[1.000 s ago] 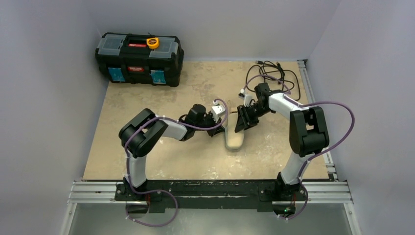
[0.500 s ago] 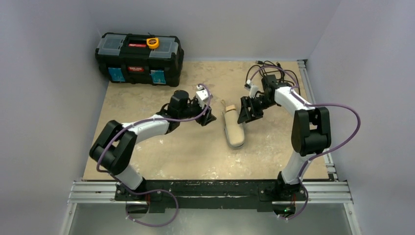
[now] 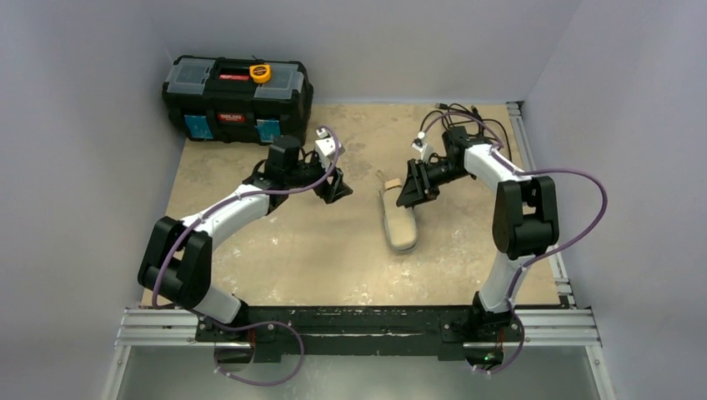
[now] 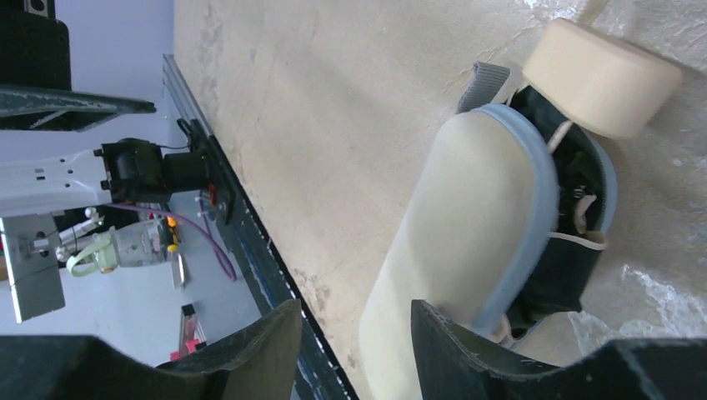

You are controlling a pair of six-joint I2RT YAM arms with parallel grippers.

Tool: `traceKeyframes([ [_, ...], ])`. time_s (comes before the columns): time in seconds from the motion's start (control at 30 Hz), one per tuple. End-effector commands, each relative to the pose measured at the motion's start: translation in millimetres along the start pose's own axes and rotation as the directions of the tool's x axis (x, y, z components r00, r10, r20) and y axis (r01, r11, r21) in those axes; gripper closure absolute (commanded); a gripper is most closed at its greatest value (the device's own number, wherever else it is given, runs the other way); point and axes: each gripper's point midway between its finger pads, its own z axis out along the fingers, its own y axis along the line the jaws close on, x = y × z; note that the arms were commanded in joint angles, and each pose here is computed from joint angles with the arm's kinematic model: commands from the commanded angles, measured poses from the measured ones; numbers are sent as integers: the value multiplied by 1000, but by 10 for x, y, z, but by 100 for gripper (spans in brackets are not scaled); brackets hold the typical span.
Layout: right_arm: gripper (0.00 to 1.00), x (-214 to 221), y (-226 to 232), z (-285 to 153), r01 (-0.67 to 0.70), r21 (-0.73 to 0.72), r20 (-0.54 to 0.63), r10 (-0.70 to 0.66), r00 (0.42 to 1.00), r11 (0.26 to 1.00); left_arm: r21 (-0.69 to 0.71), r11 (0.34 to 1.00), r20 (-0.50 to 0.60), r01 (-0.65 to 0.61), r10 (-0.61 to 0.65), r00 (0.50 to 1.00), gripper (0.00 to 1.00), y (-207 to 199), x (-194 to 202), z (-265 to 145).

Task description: Open the umbrella

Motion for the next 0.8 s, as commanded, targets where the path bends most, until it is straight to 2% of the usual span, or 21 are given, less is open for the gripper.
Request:
traceKeyframes([
  [0.0, 51, -208, 231, -239, 93, -6, 111, -91, 990, 996, 103, 991, 53, -87, 82, 995, 31, -259, -294, -6],
  [0.03, 53, -191, 184, -255, 79, 25, 116, -82, 990, 997, 105, 990, 55, -90, 85, 995, 31, -273, -302, 10],
  [0.13, 69, -158, -145, -333, -13, 173, 148, -13, 989, 985, 106, 991, 49, -78, 73, 996, 31, -289, -311, 41],
  [0.2, 79, -145, -351, -391, -32, 255, 172, -13, 985, 967, 102, 992, 48, -74, 70, 996, 31, -284, -327, 44],
  [0.37, 95, -186, -681, -487, -38, 428, 190, -49, 981, 903, 92, 993, 33, -71, 68, 997, 31, -265, -307, 36],
  [0.5, 98, -104, -814, -360, -42, 434, 144, -24, 989, 900, 89, 994, 32, -69, 67, 997, 31, -270, -331, 19],
  [0.77, 97, 25, -725, -76, -52, 338, 99, 20, 995, 940, 76, 994, 13, -73, 72, 997, 31, -243, -284, 18],
])
